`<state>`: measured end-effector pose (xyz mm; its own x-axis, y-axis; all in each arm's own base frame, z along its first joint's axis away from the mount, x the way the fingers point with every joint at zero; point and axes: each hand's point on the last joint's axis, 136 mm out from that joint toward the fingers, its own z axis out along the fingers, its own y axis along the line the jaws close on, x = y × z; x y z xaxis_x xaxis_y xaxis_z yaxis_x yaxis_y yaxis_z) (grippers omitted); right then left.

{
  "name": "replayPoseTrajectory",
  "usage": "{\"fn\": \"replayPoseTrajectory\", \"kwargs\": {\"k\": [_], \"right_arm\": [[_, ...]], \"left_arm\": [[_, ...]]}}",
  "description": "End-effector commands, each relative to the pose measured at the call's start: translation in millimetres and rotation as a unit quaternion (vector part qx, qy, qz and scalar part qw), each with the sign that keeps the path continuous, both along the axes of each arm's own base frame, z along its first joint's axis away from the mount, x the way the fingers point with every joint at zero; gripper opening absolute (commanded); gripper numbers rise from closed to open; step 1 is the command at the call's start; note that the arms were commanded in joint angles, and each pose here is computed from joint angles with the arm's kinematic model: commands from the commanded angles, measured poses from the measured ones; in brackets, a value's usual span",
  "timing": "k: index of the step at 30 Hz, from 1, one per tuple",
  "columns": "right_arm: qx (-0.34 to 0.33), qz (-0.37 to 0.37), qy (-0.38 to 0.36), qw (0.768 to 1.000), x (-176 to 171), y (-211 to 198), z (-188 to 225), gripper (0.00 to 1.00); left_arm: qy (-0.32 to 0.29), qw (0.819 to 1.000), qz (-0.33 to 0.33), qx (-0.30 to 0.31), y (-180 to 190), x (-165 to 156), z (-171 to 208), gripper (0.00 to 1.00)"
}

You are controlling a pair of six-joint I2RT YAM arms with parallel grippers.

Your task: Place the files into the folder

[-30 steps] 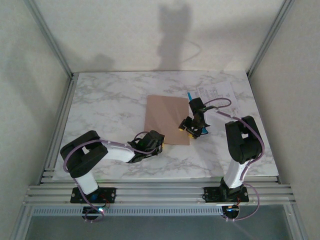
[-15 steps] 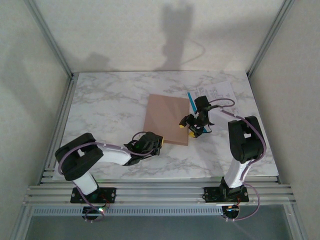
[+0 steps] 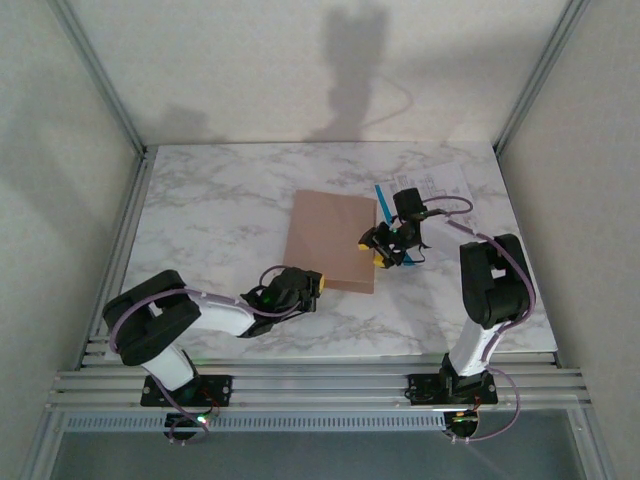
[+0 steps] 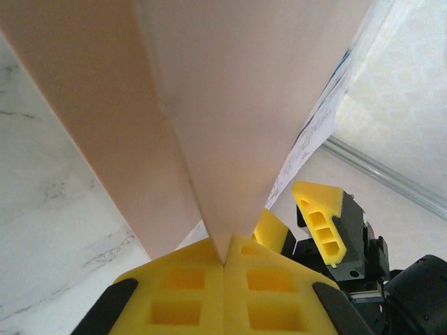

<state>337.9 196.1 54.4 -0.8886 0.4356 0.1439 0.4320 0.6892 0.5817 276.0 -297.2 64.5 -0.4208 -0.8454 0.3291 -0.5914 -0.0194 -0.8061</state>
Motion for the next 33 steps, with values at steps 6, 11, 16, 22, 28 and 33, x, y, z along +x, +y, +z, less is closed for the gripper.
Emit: {"fn": "replayPoseTrajectory", "kwargs": {"k": [6, 11, 16, 22, 28, 33], "right_arm": [[0.035, -0.016, -0.016, 0.999, 2.0, 5.2, 11.1, 0.26], [0.036, -0.021, -0.026, 0.999, 2.2, 4.0, 16.0, 0.06], [0.03, -0.025, -0.031, 0.999, -0.4, 0.6, 19.1, 0.0], [0.021, -0.025, -0.038, 0.999, 0.5, 0.2, 25.0, 0.0], [0.008, -0.014, -0.052, 0.999, 1.3, 7.5, 40.0, 0.0], [-0.016, -0.015, -0.061, 0.998, 1.9, 12.6, 57.1, 0.0]], "left_arm": [[0.0, 0.999, -0.023, -0.033, -7.8, -7.5, 11.3, 0.0], [0.009, 0.999, -0.034, -0.028, -9.4, -11.0, 6.2, 0.0], [0.01, 0.999, -0.044, -0.014, -10.3, -10.6, 6.9, 0.0], [0.012, 0.995, -0.069, 0.065, -1.6, -8.7, 17.2, 0.52], [-0.014, 0.969, -0.121, 0.217, 22.9, -5.9, 52.2, 0.68], [-0.095, 0.898, -0.212, 0.374, 29.3, 4.3, 95.6, 0.71]]}}
